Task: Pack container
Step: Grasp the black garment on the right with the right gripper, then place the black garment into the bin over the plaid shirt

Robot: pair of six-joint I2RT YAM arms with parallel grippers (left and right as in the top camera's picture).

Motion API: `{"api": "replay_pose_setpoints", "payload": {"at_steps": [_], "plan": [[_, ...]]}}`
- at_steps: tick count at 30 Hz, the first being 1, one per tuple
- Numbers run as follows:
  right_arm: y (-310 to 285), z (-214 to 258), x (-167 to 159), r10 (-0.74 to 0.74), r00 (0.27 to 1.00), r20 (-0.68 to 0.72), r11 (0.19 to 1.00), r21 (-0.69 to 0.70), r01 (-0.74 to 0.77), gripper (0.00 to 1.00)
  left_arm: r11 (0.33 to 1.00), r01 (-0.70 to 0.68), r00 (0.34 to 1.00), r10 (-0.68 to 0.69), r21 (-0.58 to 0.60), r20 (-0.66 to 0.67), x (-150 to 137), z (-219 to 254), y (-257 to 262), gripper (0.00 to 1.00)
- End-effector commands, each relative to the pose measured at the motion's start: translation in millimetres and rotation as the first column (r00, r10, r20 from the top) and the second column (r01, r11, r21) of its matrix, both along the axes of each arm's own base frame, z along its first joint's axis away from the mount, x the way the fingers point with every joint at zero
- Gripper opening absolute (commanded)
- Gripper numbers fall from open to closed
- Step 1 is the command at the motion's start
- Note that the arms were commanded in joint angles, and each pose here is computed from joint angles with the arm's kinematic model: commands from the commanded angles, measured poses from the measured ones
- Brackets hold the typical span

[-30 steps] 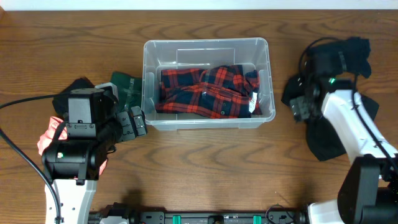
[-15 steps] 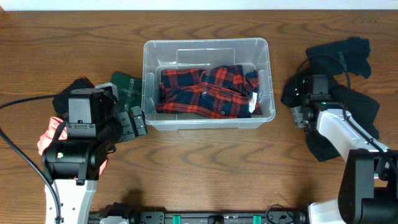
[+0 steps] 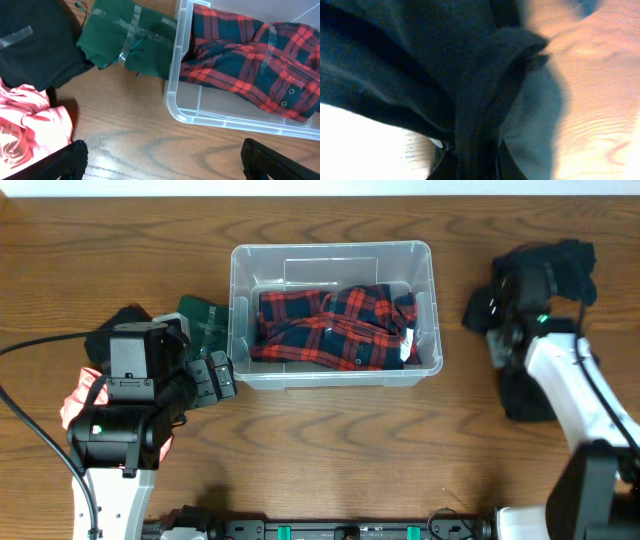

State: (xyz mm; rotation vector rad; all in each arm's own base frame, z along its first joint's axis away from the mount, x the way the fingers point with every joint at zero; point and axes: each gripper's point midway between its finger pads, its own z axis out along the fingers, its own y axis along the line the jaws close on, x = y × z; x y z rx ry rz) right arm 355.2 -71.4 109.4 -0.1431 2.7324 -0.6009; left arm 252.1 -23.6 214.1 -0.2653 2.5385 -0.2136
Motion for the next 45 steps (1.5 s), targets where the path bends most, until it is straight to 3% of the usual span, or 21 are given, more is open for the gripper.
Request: {"api": "replay_pose_setpoints", "payload": {"at_steps": [1,6,11,17,21,29,34,35,38,39,40,45], "plan": [[24.8,128.1,34.4,0.079,0.946,0.314,0.997,-0.017,-0.078,0.01,1.000,-0.003,1.000,0.003,0.006,0.009,1.1,3.4,1.9,0.98],[94.0,212.8,40.7,0.243,0.847,0.473,0.965,-0.029,-0.261,0.01,1.000,-0.003,1.000,0.003,0.006,0.009,1.1,3.4,1.9,0.98],[188.1,227.1,34.2,0.406,0.749,0.524,0.885,-0.021,-0.466,0.01,1.000,-0.003,1.000,0.003,0.006,0.009,1.1,3.4,1.9,0.98],[279.4,161.2,28.9,0.521,0.751,0.406,0.810,0.041,-0.585,0.01,1.000,-0.009,1.000,0.009,0.015,0.007,0.7,3.0,3.7,0.98],[319.1,93.8,32.0,0.595,0.757,0.269,0.778,0.045,-0.627,0.01,0.992,-0.090,0.996,0.091,0.090,-0.006,-2.4,0.4,24.1,0.98],[368.3,-45.5,10.3,0.709,0.705,-0.016,0.698,0.151,-0.700,0.01,0.947,-0.315,0.948,0.317,0.067,-0.018,-8.5,-1.2,65.7,0.98],[371.3,-71.8,6.2,0.710,0.701,-0.065,0.703,0.133,-0.699,0.02,0.937,-0.344,0.938,0.346,0.065,-0.022,-10.7,-1.8,72.7,0.98],[370.0,-69.1,8.3,0.701,0.710,-0.058,0.711,0.122,-0.692,0.09,0.937,-0.344,0.938,0.346,0.065,-0.023,-10.9,-1.9,72.6,0.98],[360.9,-37.3,20.0,0.668,0.744,0.003,0.743,0.055,-0.667,0.73,0.937,-0.344,0.938,0.346,0.066,-0.026,-11.6,-2.3,72.5,0.98],[356.8,-21.2,25.3,0.657,0.753,0.035,0.753,0.028,-0.658,0.89,0.937,-0.344,0.938,0.346,0.066,-0.027,-11.6,-2.4,72.6,0.98],[350.4,2.1,32.4,0.639,0.764,0.084,0.767,-0.005,-0.641,0.98,0.937,-0.343,0.938,0.346,0.066,-0.027,-11.6,-2.4,72.5,0.98],[294.3,129.6,62.1,0.490,0.784,0.381,0.856,-0.039,-0.516,0.99,0.937,-0.343,0.938,0.346,0.066,-0.029,-12.0,-2.6,72.4,0.98]]}}
